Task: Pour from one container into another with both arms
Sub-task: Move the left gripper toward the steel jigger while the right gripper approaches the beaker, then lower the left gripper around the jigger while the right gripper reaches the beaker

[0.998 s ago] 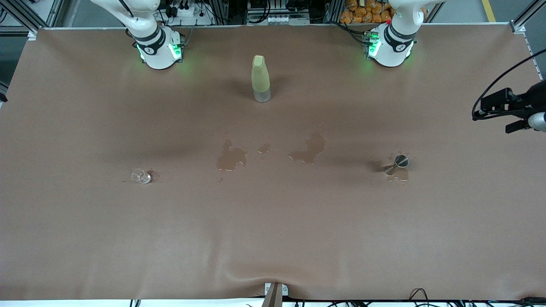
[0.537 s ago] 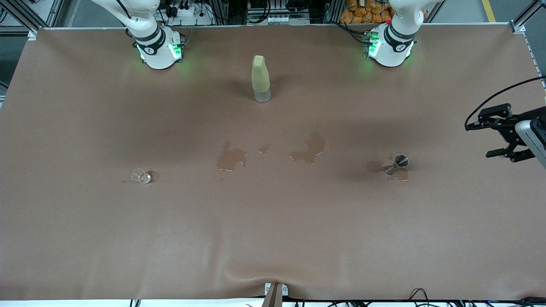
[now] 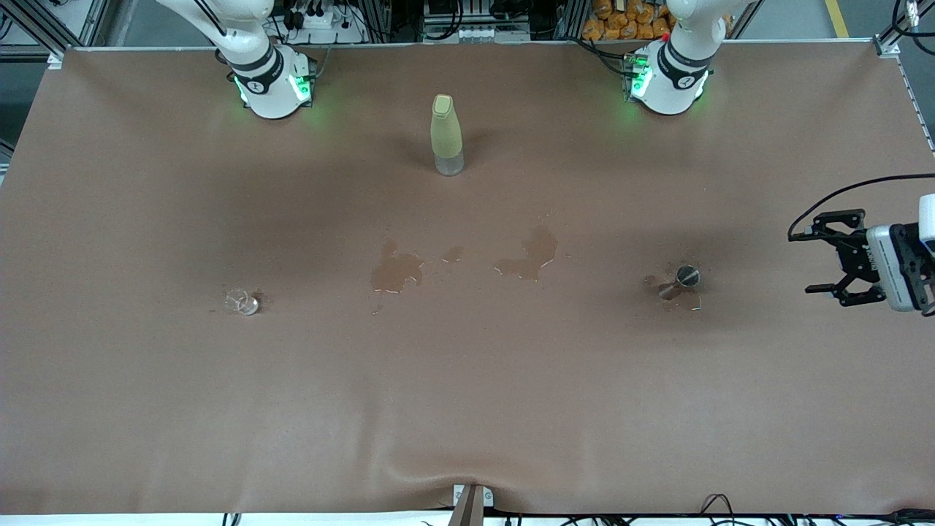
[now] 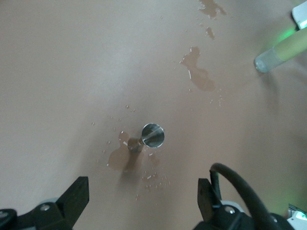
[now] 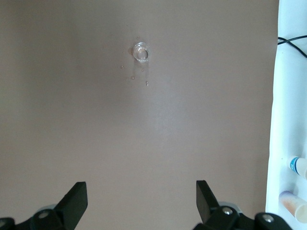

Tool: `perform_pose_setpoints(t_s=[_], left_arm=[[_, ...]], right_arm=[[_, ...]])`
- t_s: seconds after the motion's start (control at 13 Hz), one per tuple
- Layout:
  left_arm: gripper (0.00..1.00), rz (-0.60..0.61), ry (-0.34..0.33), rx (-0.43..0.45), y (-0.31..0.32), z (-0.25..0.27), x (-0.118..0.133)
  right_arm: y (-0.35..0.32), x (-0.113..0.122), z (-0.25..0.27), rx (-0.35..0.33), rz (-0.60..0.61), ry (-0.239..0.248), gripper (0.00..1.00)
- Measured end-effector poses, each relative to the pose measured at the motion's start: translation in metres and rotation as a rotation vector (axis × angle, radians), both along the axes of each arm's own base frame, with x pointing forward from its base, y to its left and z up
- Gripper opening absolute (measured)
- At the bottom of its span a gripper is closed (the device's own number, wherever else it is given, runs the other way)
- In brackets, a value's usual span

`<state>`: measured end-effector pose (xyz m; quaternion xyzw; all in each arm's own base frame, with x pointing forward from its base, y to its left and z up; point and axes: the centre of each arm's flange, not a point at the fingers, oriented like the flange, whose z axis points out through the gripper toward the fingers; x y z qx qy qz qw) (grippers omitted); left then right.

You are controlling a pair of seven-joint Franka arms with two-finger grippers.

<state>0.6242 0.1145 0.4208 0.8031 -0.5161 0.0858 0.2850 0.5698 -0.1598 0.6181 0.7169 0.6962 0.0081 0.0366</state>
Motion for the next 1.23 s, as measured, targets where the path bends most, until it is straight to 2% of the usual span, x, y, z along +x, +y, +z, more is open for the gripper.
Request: perform_pose_setpoints(t_s=[0.38, 0.54, 0.69, 0.84, 1.23], left_arm=[[1.0, -0.179, -0.086, -0.157, 0.001, -0.06, 0.006], [1.0, -0.28, -0.142, -0.241, -0.002, -0.093, 0.007], [1.0, -0.366, -0.205, -0.33, -0.004, -0.129, 0.005], [1.0, -0.406, -0.239, -0.396, 0.0, -0.163, 0.002], [1.0, -0.413, -0.251, -0.522, -0.006, -0.227, -0.012]], right_arm=[[-0.002, 0.031, -0.077, 0.046, 0.025, -0.007, 1.0], [-0.004, 0.043, -0.11, 0.082, 0.057, -0.016, 1.0], [-0.016, 0.049, -0.142, 0.136, 0.076, -0.025, 1.0], [-0.03, 0.051, -0.177, 0.197, 0.095, -0.042, 1.0], [-0.056, 0.046, -0.263, 0.384, 0.145, -0.071, 1.0]])
